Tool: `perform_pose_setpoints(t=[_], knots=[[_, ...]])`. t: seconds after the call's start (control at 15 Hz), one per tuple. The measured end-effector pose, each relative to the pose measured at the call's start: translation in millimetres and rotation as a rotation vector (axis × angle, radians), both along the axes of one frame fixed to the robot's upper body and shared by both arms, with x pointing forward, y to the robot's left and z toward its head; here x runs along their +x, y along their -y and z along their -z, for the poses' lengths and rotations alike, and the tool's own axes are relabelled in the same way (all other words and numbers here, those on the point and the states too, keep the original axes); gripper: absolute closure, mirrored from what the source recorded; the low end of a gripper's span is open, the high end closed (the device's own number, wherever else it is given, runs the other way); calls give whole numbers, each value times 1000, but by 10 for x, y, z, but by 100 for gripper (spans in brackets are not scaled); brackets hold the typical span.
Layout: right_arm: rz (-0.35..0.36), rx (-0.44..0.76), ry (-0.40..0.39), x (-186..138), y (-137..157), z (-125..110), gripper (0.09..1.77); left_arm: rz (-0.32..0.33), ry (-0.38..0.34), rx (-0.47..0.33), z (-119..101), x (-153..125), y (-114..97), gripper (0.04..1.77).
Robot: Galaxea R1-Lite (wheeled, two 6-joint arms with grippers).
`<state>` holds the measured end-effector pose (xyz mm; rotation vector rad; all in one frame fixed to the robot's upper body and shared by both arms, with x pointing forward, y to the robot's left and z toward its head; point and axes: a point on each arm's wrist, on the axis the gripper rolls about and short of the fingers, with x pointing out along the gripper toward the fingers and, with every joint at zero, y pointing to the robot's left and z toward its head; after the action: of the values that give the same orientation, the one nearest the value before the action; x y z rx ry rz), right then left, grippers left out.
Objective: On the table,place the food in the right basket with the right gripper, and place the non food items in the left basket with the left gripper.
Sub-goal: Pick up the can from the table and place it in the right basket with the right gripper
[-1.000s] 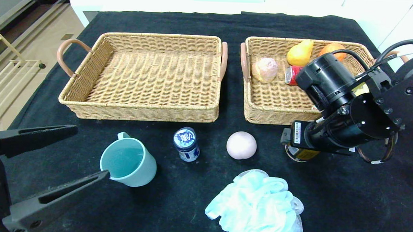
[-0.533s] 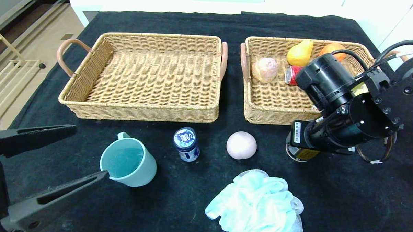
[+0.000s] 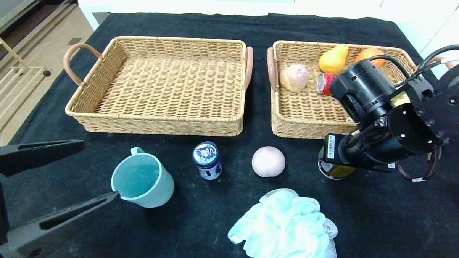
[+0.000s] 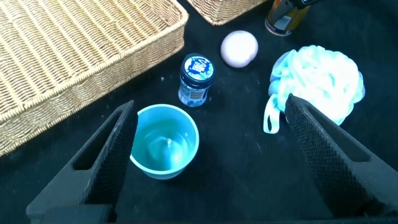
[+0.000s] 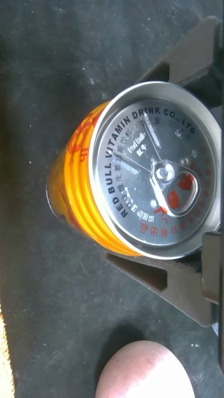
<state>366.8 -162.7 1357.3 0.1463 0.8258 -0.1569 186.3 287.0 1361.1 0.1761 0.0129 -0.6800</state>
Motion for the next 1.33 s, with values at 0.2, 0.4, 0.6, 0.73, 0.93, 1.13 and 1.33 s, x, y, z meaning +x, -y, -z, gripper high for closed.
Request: perform_pose_setpoints(t=[0.2,0.4,0.6,0.73,0.93,1.13,1.33], knots=[[-5,-2,0,-9,-11,0,66,3,11,15,10,-2,1,9],[-12,4,12,-52,-1,-55,67,3,15,15,8,-4,1,9],[-15,13,54,-152,36,-190,67,2,14,14,8,-4,0,9],[-19,16,83,-234,57,-281,67,2,15,14,7,-4,0,9],[-47,-11,99,-371,111,-428,67,1,17,12,5,-4,-1,9],[-71,-11,157,-412,169,-636,67,0,17,12,5,-4,-1,9],[-86,-14,238,-358,227,-861,67,0,15,13,10,-1,0,9]])
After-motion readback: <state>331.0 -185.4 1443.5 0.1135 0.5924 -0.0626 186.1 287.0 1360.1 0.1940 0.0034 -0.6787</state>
